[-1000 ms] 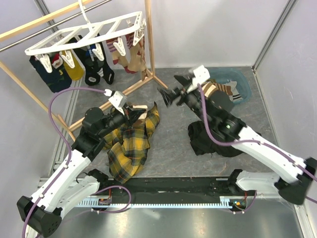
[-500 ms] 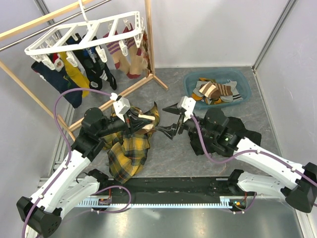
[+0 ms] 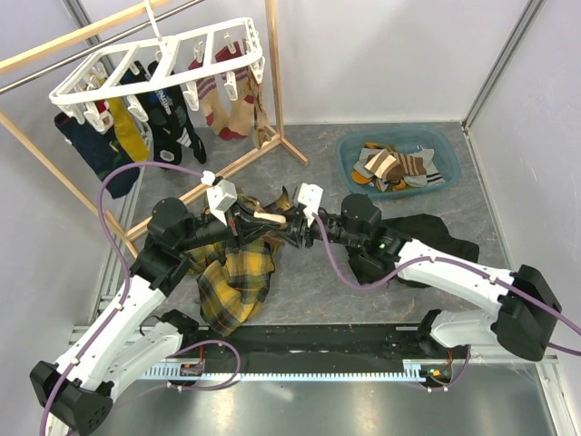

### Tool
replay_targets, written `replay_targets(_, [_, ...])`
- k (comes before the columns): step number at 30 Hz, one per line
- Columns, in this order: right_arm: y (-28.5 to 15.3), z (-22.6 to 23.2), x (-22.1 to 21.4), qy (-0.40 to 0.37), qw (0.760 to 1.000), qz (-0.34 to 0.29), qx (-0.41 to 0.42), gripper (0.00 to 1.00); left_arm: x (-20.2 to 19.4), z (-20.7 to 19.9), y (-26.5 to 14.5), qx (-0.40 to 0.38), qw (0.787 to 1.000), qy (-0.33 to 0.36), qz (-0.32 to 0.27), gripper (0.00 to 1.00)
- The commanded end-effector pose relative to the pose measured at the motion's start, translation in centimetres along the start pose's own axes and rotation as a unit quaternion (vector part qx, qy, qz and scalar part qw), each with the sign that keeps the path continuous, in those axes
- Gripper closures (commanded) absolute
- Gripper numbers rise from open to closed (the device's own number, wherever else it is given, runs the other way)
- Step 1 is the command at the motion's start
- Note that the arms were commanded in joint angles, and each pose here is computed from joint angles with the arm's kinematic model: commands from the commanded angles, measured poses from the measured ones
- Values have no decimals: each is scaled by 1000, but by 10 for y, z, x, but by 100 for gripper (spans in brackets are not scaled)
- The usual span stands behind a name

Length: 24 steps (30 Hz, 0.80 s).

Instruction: Remove the socks clipped to the hanger

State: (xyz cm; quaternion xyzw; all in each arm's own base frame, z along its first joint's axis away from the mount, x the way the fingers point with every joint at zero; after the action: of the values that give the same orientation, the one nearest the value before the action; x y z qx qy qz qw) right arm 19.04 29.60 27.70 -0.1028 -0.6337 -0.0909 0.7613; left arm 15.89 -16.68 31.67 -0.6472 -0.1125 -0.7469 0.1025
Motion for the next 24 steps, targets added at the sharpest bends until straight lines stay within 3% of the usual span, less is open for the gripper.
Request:
replay_targets(1, [8,-5,19,-16,999,-44,-27,89,21,-3,-1,-15,999,14,-28,96])
replay_targets(2, [6,-8,18,-16,998,-47,-42,100,21,-2,0,-11,999,14,-28,93])
replay_targets(5, [-2,-17,19,4,993,-50,-107,100,19,1,-1,7,1000,13,-23,68])
replay_targets(6, [-5,-19,19,8,991,-49,-121,100,18,3,-1,18,1000,14,-21,50])
replay_targets(8, [-16,-25,19,25,984,-49,-171,100,17,5,-3,39,999,20,-19,23])
replay_targets(13, [-49,-60,26,36,950,-37,-308,100,17,11,-8,86,996,31,-18,17])
replay_targets(16, [-81,-95,40,80,904,-69,-413,100,17,13,-9,102,994,31,-16,16])
replay_targets(20, [-127,-144,60,74,837,-94,-535,100,16,18,-10,129,991,31,-12,16])
replay_targets(24, [-147,-185,81,72,808,-104,-575,100,15,20,-11,142,989,29,-9,16])
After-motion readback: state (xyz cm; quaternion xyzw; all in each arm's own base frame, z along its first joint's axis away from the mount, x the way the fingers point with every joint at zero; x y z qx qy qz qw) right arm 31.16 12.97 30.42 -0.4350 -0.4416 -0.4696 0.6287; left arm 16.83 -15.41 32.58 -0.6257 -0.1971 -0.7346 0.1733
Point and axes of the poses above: each gripper's point midway between its finger pads, its own y axis out along the fingers, its own z axis along the line the jaws close on, x = y × z, the point moved 8 cm from there along -y, back along the fingers, and after that the axes turned 15 degrees about y, right-handed, at the moved point
